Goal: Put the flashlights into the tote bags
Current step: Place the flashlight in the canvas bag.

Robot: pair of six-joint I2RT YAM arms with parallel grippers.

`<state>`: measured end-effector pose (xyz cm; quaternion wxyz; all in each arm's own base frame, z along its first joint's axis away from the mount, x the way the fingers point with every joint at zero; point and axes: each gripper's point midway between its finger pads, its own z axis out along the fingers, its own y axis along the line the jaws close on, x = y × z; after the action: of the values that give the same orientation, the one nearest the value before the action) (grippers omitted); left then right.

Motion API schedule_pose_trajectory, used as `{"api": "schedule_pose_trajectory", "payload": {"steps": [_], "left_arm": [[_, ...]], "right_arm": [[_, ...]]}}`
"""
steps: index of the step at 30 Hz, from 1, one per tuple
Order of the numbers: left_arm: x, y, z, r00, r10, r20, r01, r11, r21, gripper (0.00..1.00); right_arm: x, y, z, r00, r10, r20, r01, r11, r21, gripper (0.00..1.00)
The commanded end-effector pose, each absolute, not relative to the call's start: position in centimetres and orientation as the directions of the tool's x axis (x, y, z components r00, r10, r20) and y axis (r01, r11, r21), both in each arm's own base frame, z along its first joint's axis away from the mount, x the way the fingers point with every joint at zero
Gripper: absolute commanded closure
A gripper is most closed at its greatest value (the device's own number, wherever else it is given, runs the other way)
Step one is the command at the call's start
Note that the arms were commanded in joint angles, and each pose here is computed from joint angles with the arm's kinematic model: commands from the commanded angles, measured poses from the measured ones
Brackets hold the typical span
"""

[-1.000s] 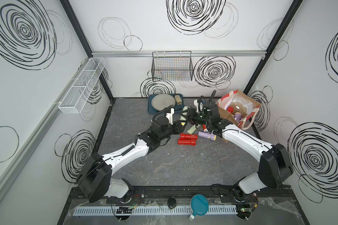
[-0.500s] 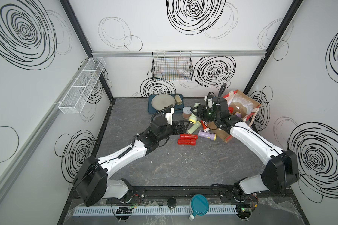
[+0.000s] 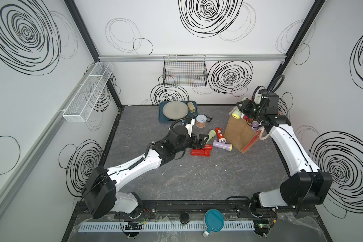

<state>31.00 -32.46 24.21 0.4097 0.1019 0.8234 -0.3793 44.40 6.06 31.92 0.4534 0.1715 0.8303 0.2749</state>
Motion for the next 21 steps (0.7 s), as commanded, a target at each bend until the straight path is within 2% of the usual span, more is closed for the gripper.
{"api": "schedule_pose_trajectory", "payload": {"steps": [1, 10, 21], "left_arm": [[31.0, -33.3, 25.0, -0.619, -0.129, -0.775, 0.500, 0.696, -0.515, 0.01], [30.0, -34.0, 24.0, -0.636, -0.098, -0.766, 0.508, 0.694, -0.510, 0.01], [30.0, -34.1, 23.7, -0.642, -0.083, -0.762, 0.508, 0.699, -0.504, 0.00]], "right_arm": [[45.4, 3.6, 33.1, -0.488, 0.558, -0.671, 0.051, 0.786, 0.617, 1.00], [47.6, -2.4, 32.0, -0.412, 0.609, -0.678, 0.169, 0.782, 0.600, 1.00], [50.2, -4.4, 26.2, -0.446, 0.616, -0.650, 0.278, 0.785, 0.553, 1.00]]}}
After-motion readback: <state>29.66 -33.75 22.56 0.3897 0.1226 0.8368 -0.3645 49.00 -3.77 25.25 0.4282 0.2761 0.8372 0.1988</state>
